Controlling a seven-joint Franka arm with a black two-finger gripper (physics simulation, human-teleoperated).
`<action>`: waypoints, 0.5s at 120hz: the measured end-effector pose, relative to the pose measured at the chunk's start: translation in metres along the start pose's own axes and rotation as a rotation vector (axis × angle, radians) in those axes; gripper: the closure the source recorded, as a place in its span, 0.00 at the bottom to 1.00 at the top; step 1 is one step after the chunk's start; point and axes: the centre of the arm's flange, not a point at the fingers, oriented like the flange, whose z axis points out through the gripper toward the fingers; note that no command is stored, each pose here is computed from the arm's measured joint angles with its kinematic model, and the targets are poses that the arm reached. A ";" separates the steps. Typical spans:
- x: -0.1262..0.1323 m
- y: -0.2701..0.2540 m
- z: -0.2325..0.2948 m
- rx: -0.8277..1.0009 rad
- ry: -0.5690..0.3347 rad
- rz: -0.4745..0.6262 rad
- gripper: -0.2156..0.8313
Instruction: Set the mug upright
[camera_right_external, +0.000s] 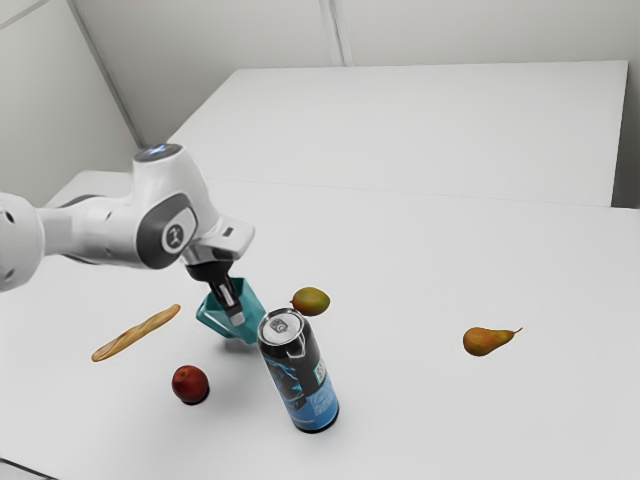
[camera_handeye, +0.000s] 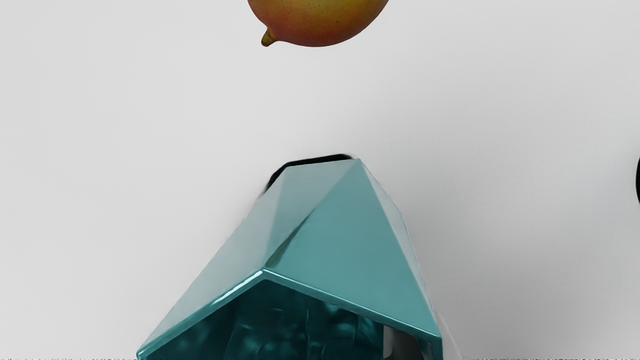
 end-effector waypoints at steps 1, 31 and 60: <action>0.000 0.000 0.000 -0.001 -0.003 -0.001 0.96; -0.003 0.002 0.010 -0.014 -0.069 -0.041 0.96; 0.003 0.009 0.014 -0.014 -0.078 -0.062 0.70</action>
